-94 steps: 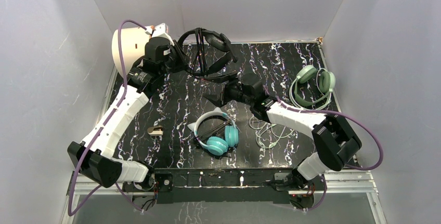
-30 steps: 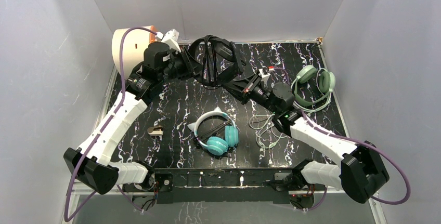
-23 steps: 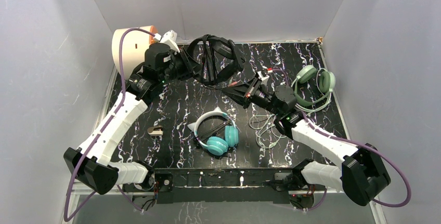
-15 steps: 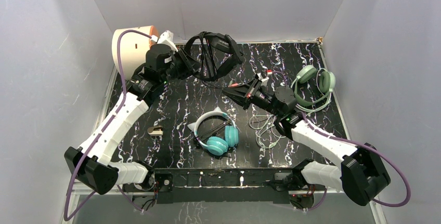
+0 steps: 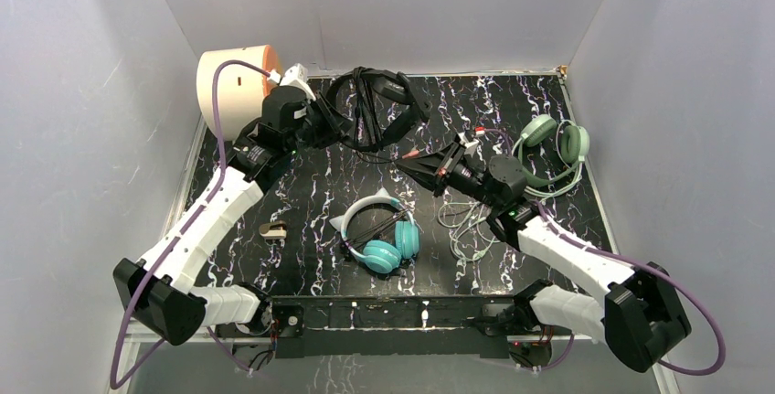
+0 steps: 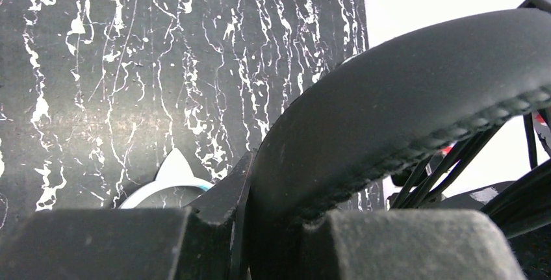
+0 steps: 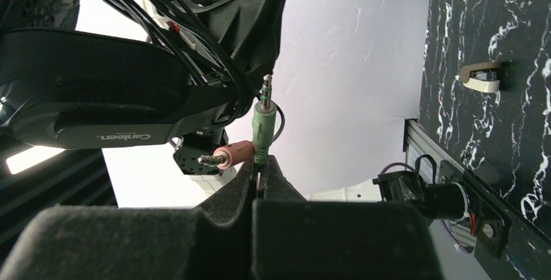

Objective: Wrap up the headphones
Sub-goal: Wrap the headphones cable around the headphones.

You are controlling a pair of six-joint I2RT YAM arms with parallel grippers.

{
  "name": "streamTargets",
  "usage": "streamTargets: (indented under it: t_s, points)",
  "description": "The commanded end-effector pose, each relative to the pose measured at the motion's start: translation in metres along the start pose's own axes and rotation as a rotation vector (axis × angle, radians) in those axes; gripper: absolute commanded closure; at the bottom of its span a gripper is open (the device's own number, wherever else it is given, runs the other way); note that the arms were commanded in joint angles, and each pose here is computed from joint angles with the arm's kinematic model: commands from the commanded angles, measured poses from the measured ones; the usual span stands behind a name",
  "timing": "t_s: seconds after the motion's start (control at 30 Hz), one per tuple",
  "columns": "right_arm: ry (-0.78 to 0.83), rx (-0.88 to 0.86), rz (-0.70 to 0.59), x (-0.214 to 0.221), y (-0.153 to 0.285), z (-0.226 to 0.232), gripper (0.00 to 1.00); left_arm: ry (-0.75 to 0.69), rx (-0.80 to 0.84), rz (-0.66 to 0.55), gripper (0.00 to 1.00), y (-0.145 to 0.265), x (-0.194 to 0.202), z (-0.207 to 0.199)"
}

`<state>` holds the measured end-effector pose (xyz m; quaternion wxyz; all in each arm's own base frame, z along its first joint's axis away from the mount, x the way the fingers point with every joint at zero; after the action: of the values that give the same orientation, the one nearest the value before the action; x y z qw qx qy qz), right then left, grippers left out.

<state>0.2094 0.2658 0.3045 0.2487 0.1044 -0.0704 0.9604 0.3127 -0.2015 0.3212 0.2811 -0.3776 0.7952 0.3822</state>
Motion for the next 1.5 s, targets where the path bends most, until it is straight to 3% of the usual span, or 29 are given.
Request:
streamTargets:
  t_s: [0.0,0.27,0.9,1.1,1.47]
  points:
    - [0.002,0.001,0.011,-0.003,-0.003,0.005,1.00,-0.005,-0.089,-0.232,1.00,0.020,-0.052,0.018]
    - [-0.038,0.038,0.093,0.017,-0.021,-0.008,1.00,0.050,-0.145,-0.312,1.00,0.011,-0.074,0.019]
    - [-0.019,0.021,0.154,0.033,-0.036,-0.001,1.00,0.015,-0.239,-0.290,1.00,-0.013,-0.067,0.036]
    - [-0.034,0.002,0.135,0.033,-0.031,-0.002,1.00,-0.003,-0.238,-0.272,1.00,-0.020,-0.065,0.037]
    - [-0.045,0.054,0.036,0.000,-0.005,-0.029,1.00,-0.009,-0.095,-0.211,1.00,0.012,-0.066,0.011]
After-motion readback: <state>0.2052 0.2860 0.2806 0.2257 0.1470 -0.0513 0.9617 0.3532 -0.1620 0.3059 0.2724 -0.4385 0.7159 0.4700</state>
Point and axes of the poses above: each gripper's point midway between its finger pads, its own y axis back along the fingers, its own z axis along the line the jaws close on, x = y × z, the point moved 3 cm from there along y, back along the fingers, and after that the axes turned 7 degrees about -y, right-handed, at the moved point
